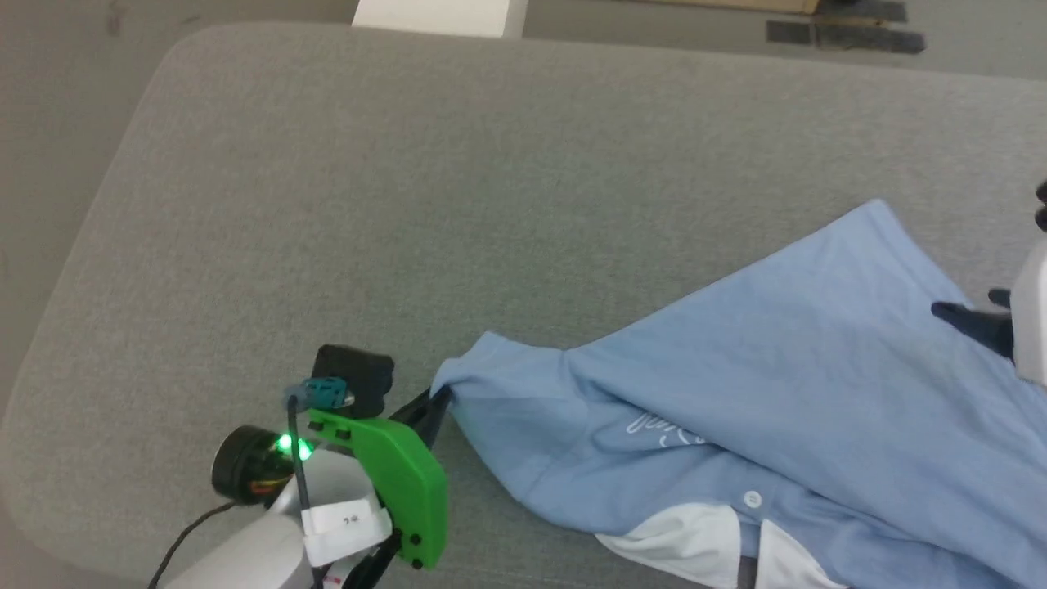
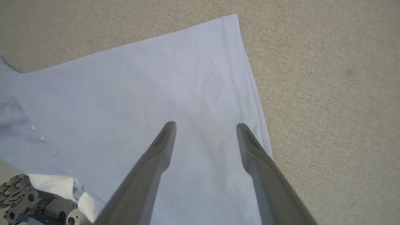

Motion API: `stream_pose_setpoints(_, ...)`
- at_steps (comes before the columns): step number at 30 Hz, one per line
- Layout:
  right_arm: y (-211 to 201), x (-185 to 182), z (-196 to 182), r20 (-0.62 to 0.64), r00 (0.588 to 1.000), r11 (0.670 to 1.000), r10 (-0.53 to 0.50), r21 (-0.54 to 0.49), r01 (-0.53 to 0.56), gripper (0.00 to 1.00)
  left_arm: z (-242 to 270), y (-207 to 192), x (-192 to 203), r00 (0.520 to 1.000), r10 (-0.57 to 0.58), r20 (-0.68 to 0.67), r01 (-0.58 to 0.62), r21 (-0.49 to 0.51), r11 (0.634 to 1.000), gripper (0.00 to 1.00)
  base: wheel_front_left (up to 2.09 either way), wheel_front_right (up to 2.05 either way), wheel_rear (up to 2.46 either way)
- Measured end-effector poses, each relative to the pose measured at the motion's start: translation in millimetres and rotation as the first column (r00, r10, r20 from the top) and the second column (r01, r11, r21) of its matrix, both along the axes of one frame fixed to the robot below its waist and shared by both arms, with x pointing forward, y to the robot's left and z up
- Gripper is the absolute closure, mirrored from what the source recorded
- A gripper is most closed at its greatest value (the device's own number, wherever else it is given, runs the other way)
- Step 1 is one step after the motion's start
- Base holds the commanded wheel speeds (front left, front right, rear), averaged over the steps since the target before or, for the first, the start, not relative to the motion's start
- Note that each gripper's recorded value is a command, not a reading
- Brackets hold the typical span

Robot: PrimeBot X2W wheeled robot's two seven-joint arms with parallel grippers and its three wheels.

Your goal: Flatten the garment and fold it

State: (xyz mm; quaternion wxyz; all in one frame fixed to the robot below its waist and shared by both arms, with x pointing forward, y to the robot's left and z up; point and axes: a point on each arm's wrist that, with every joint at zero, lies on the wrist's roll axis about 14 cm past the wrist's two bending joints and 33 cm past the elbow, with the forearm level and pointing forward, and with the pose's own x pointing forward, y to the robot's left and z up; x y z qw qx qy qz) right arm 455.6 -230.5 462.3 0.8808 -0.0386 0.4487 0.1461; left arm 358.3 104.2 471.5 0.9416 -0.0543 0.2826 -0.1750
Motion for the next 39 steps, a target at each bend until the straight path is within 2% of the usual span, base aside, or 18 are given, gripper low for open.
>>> stream_pose_setpoints(9,11.5,55.9,-25.7,-0.104,0.994,0.991,0.038,-0.125,-0.051,0.0,-7.5,1.5,12.0,1.0,0.01,-0.003,-0.01,0.005,1.0,1.0,0.0,0.0,0.0)
stream_pose_setpoints(14,16.7,79.2,-45.8,-0.154,0.987,0.986,0.046,-0.153,-0.069,0.0,-20.8,7.9,13.0,0.998,0.041,-0.042,-0.041,0.009,0.999,1.0,0.0,0.0,0.0)
stream_pose_setpoints(20,22.5,83.8,-85.7,-0.264,0.96,0.963,0.092,-0.221,-0.153,0.0,-34.0,17.5,13.0,0.993,0.088,-0.079,-0.087,0.016,0.996,1.0,0.0,0.0,0.0)
stream_pose_setpoints(27,27.6,90.0,-103.0,-0.293,0.947,0.952,0.129,-0.232,-0.202,0.0,-42.8,25.3,10.9,0.987,0.121,-0.104,-0.119,0.027,0.993,1.0,0.0,0.0,0.0)
stream_pose_setpoints(29,29.8,90.5,-105.5,-0.298,0.943,0.946,0.147,-0.235,-0.222,1.0,-45.0,27.7,10.4,0.986,0.129,-0.109,-0.126,0.032,0.991,1.0,0.0,0.0,0.0)
stream_pose_setpoints(35,31.5,93.5,-101.2,-0.258,0.953,0.95,0.16,-0.221,-0.22,1.0,-46.3,31.2,9.7,0.985,0.137,-0.108,-0.133,0.043,0.99,1.0,0.0,0.0,0.0)
stream_pose_setpoints(39,32.8,93.9,-91.9,-0.213,0.966,0.966,0.146,-0.18,-0.185,1.0,-40.8,31.0,10.8,0.987,0.135,-0.089,-0.132,0.041,0.99,1.0,0.0,0.0,0.0)
